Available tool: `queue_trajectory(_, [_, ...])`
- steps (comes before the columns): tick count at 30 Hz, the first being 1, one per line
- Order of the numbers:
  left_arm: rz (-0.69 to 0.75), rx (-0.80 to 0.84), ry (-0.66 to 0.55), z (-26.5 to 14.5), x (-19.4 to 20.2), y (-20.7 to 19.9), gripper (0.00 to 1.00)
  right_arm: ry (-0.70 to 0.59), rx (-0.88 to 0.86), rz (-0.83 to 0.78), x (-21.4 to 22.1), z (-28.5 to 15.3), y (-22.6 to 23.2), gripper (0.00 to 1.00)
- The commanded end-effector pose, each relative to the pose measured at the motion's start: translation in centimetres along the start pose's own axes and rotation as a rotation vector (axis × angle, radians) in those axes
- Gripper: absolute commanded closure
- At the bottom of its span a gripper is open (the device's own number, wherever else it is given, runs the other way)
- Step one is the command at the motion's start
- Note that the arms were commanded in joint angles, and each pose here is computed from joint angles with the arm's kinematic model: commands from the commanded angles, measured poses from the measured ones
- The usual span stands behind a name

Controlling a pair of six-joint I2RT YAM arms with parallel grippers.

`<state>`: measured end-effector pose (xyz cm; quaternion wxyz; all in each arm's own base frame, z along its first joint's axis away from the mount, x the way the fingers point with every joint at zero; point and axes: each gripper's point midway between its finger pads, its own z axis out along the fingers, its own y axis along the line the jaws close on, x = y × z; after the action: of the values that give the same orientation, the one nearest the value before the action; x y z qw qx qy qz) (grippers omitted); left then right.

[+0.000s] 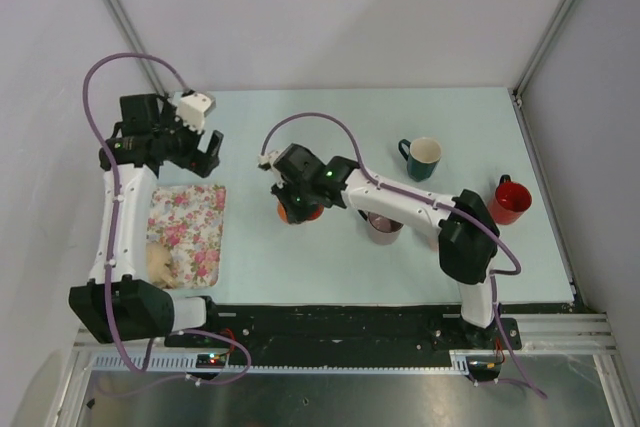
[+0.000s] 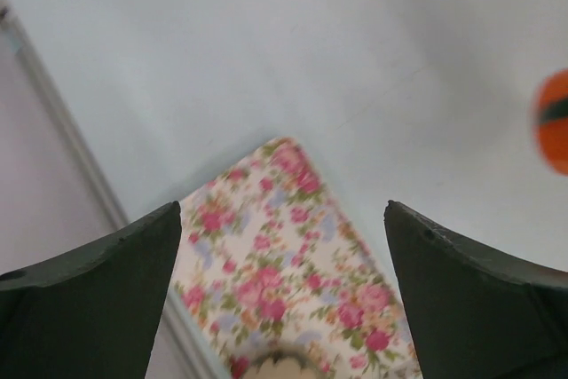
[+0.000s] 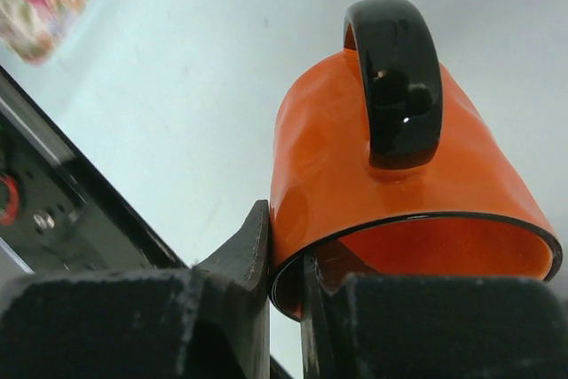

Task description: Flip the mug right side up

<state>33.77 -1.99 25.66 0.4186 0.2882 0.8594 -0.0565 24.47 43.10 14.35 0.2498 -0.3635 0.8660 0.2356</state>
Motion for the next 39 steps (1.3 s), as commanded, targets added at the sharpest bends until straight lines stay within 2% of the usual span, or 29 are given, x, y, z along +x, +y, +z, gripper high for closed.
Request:
queue_trajectory(1, [0.014, -0.182, 0.135, -2.5, 3.3, 3.5, 0.00, 0.233, 0.085, -0.205, 4.8, -1.9, 0.8, 1.00])
queue_trajectory(6, [0.001, -0.189, 0.318, -2.5, 9.1, 3.2, 0.01, 0.408, 0.126, -0.266, 9.2, -0.5, 1.2, 1.00])
queue_trajectory(12, [0.123, -0.105, 0.504, -3.4, 14.7, 1.2, 0.03, 0.466, 0.137, -0.282, 11.0, 1.1, 1.2, 1.00])
queue_trajectory(15, [0.199, -0.051, 0.555, -4.2, 16.3, 0.2, 0.04, 0.480, 0.145, -0.287, 11.4, 1.5, 1.0, 0.98])
queue_trajectory(16, [0.225, -0.022, 0.567, -4.4, 16.8, -0.4, 0.04, 0.478, 0.149, -0.289, 11.4, 1.4, 1.0, 0.95])
queue_trajectory(21, [0.416, 0.127, 0.632, -5.9, 19.8, -2.8, 0.06, 0.437, 0.154, -0.304, 10.1, 0.3, 1.5, 0.55])
queue_trajectory(25, [0.664, 0.253, 0.800, -7.9, 24.3, -3.5, 0.08, 0.322, 0.097, -0.316, 7.2, -1.7, 3.5, 0.35])
queue_trajectory(27, [0.778, 0.304, 0.888, -8.8, 26.2, -3.4, 0.09, 0.262, 0.076, -0.318, 5.9, -2.7, 4.2, 0.29])
queue_trajectory(29, [0.846, 0.347, 0.921, -9.1, 27.2, -3.6, 0.10, 0.211, 0.068, -0.319, 5.0, -3.7, 4.5, 0.26])
queue_trajectory(35, [0.963, 0.498, 0.920, -8.7, 29.6, -5.0, 0.08, 0.145, 0.078, -0.321, 4.4, -6.3, 4.0, 0.23])
queue_trajectory(39, [1.004, 0.499, 0.899, -7.6, 30.0, -4.7, 0.06, 0.127, 0.056, -0.310, 4.4, -7.3, 4.1, 0.23])
